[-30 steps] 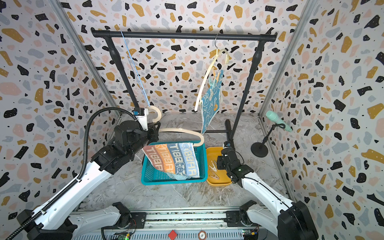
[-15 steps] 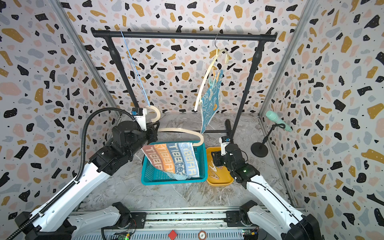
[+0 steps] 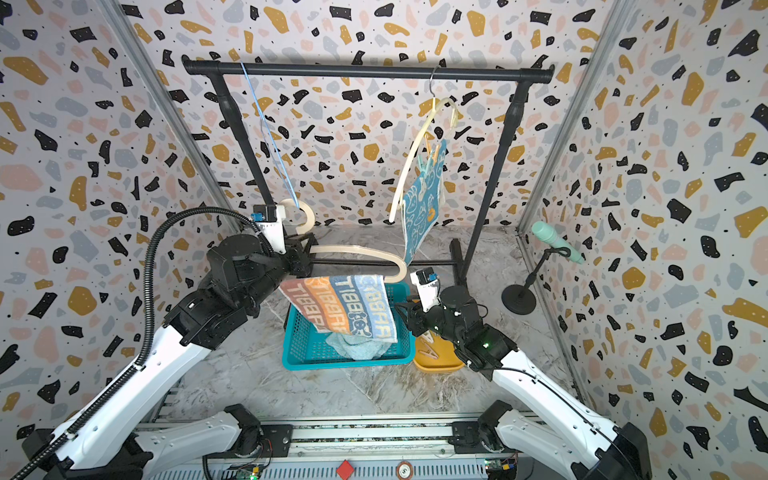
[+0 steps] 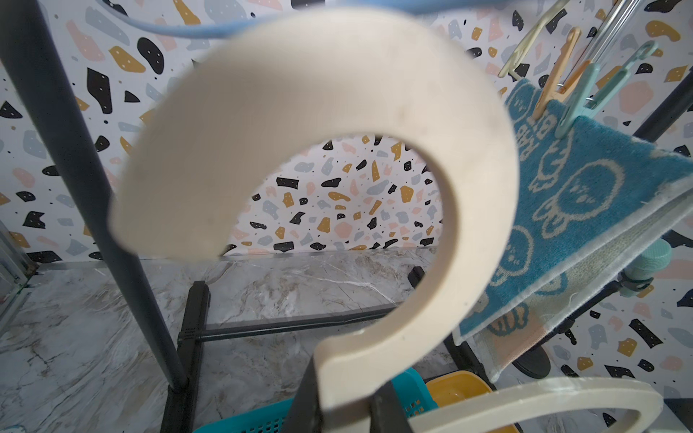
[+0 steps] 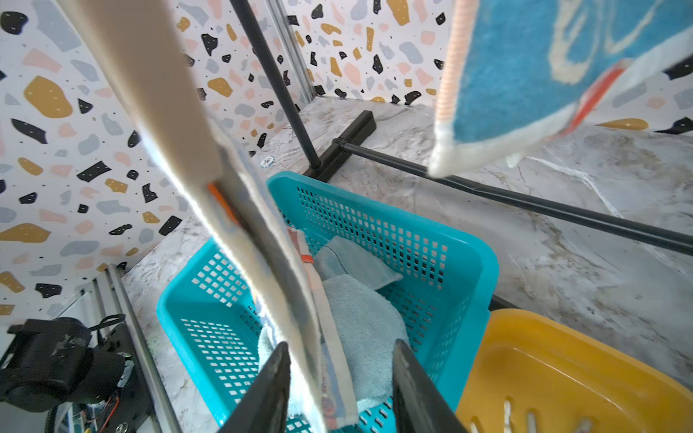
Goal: Remove the clothespins securing towels to the hanger
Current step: Remove the towel from the hanger.
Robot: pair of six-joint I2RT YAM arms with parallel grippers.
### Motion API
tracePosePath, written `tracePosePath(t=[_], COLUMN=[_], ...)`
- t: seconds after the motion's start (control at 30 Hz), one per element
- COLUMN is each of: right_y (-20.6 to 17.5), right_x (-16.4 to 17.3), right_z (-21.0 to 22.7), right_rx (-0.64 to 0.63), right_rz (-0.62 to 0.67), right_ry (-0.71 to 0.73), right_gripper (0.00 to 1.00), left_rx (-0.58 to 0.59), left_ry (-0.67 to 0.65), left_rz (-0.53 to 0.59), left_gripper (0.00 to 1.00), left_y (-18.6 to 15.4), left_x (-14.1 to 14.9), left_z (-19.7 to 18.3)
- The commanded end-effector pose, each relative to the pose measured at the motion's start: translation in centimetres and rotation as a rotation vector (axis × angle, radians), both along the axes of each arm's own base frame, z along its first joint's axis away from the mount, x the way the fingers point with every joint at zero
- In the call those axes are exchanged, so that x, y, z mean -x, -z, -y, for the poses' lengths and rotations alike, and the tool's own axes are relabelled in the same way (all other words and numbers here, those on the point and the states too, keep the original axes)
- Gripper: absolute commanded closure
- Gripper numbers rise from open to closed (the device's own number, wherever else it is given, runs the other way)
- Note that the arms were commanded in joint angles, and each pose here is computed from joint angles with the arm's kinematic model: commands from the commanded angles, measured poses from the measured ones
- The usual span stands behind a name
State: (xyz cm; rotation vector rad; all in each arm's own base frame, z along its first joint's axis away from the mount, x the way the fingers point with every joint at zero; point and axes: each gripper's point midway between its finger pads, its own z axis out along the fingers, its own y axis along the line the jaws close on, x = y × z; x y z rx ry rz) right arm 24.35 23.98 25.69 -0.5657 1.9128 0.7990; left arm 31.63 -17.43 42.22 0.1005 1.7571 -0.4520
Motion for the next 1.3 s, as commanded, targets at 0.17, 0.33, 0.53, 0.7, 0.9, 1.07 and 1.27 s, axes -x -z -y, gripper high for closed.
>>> tracePosePath(t=[0.17, 0.33, 0.53, 0.7, 0.9, 1.07, 1.27], right_y=[-4.1, -4.7, -5.0, -4.7, -4.5, -4.4, -3.9], right_x=[0.5, 0.6, 0.8, 0.3, -0.4, -0.6, -1.0], right_z=[-1.8, -2.4, -3.5, -4.3, -4.6, -4.6, -4.4], right_rx=[-0.079, -0.085, -0.1, -0.089, -0.08, -0.081, -0.073], right_rz=[0.119, 0.137, 0.152, 0.148, 0.15, 0.151, 0.139], right_ry=[-0.08, -0.104, -0.134, -0.141, -0.127, -0.119, -0.089], right_gripper=[0.61, 0.67, 0.7, 0.75, 0.81, 0.85, 1.0], left_rx=[0.031, 0.029, 0.035, 0.038, 0.036, 0.033, 0.029], left_ry=[-0.011, -0.011, -0.011, -0.01, -0.012, -0.013, -0.019], left_rz=[0.078, 0.075, 0.081, 0.082, 0.081, 0.081, 0.082], left_gripper=[1.0, 1.0, 1.0, 1.0, 1.0, 1.0, 1.0], left_y=[-3.2, -3.2, -3.4, -3.5, -3.4, -3.4, -3.3], left_x=[0.2, 0.1, 0.1, 0.0, 0.1, 0.0, 0.0], left_z=[-0.3, -0.3, -0.3, -0.2, -0.3, -0.3, -0.4])
